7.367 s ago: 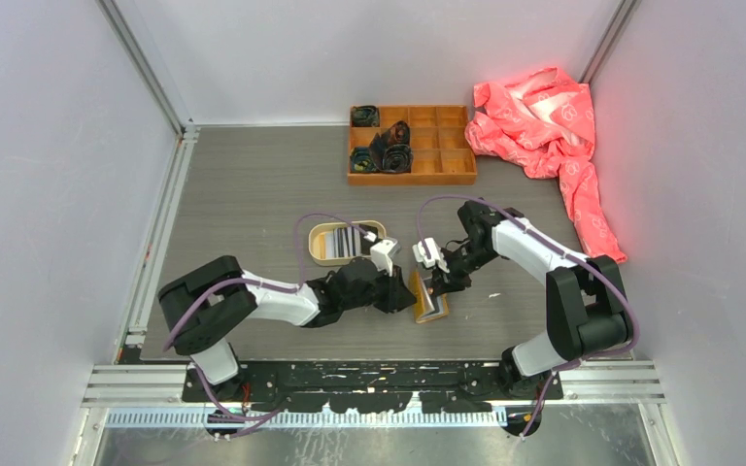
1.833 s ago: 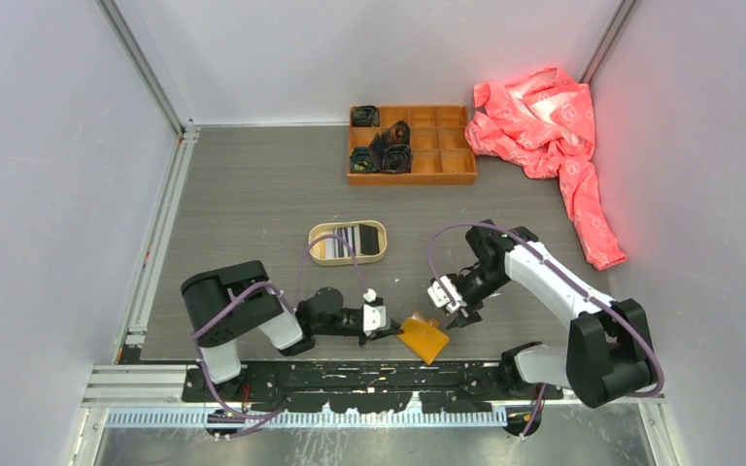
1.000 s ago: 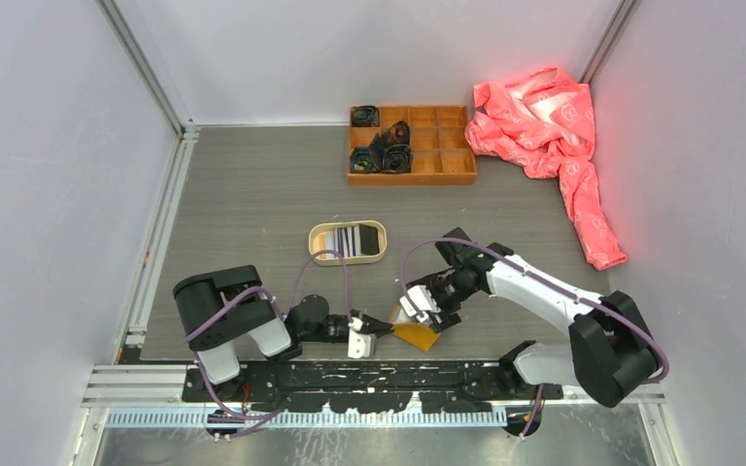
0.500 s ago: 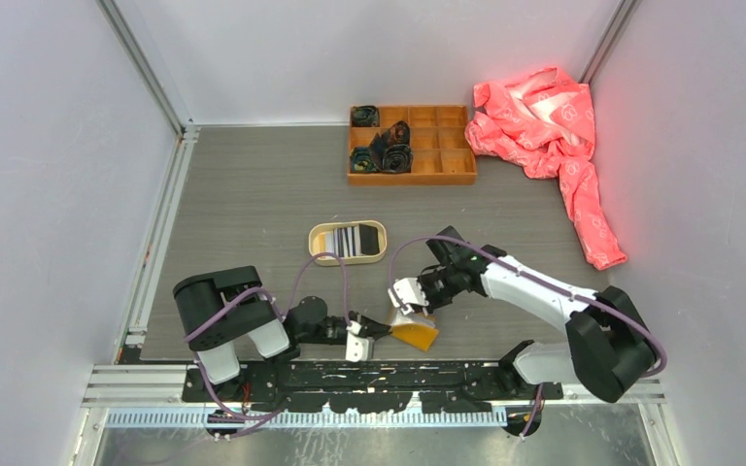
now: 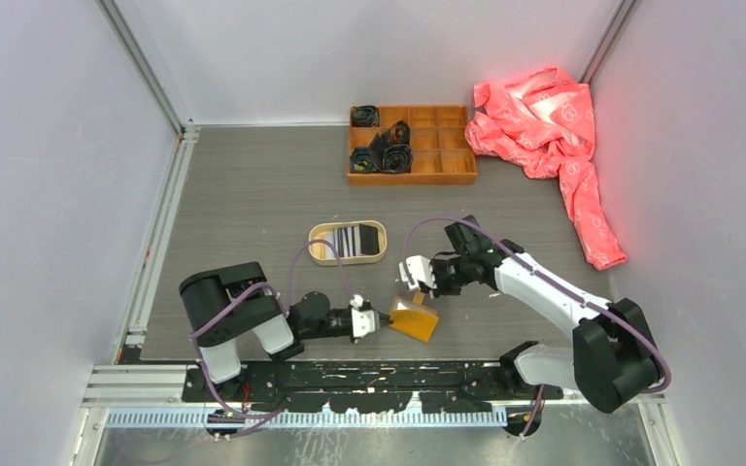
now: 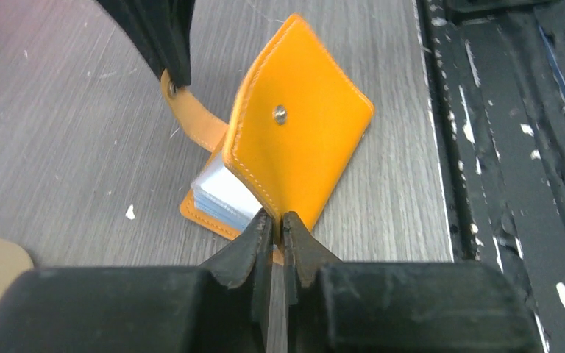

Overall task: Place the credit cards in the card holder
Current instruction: Close the card holder at the center of the board.

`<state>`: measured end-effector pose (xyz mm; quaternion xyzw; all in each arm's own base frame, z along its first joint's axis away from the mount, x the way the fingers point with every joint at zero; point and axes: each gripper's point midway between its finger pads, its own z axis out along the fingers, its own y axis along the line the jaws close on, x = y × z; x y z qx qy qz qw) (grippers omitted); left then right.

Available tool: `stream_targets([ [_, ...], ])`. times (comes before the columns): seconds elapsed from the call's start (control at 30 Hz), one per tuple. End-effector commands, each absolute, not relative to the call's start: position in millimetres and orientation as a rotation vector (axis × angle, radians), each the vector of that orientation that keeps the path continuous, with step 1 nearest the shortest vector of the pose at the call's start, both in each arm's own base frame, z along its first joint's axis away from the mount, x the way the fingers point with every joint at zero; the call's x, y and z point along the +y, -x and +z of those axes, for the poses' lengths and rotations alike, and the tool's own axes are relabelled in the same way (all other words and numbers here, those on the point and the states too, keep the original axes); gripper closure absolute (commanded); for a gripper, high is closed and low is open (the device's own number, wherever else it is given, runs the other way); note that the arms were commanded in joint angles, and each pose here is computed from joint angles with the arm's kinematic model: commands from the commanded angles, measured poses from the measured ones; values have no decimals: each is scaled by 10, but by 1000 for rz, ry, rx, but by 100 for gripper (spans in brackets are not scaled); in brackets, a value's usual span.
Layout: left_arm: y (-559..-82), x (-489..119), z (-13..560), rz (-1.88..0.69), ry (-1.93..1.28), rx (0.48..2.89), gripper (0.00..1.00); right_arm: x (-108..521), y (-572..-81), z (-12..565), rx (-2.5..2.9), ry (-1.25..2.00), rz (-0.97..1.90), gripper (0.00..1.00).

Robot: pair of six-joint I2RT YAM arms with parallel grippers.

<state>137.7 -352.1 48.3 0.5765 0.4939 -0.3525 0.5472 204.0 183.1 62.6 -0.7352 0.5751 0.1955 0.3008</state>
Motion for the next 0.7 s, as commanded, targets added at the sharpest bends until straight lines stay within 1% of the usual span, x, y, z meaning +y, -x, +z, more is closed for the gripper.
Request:
stream_targets([
  [0.0, -1597, -3554, 561, -893, -1166, 1328, 85, 1907, -2206, 867, 1552, 1839, 541, 97],
  [0.13, -1754, -3550, 577, -1002, -973, 1493, 70, 1885, -2265, 830, 1634, 1804, 546, 97],
  [0.27, -1871, -3582, 590, -1090, -804, 1638, 64, 1887, -2266, 771, 1669, 1801, 563, 98],
  [0.33, -1923, -3594, 631, -1107, -738, 1691, 50, 1880, -2287, 745, 1686, 1797, 558, 98],
  [0.37, -1945, -3592, 664, -1107, -712, 1710, 47, 1876, -2300, 731, 1695, 1796, 554, 98],
  [0.53, -2021, -3492, 910, -1035, -637, 1834, 45, 1865, -2334, 690, 1721, 1789, 541, 98],
  [0.67, -1927, -3426, 1138, -1014, -671, 1937, 40, 1868, -2356, 695, 1729, 1782, 537, 98],
])
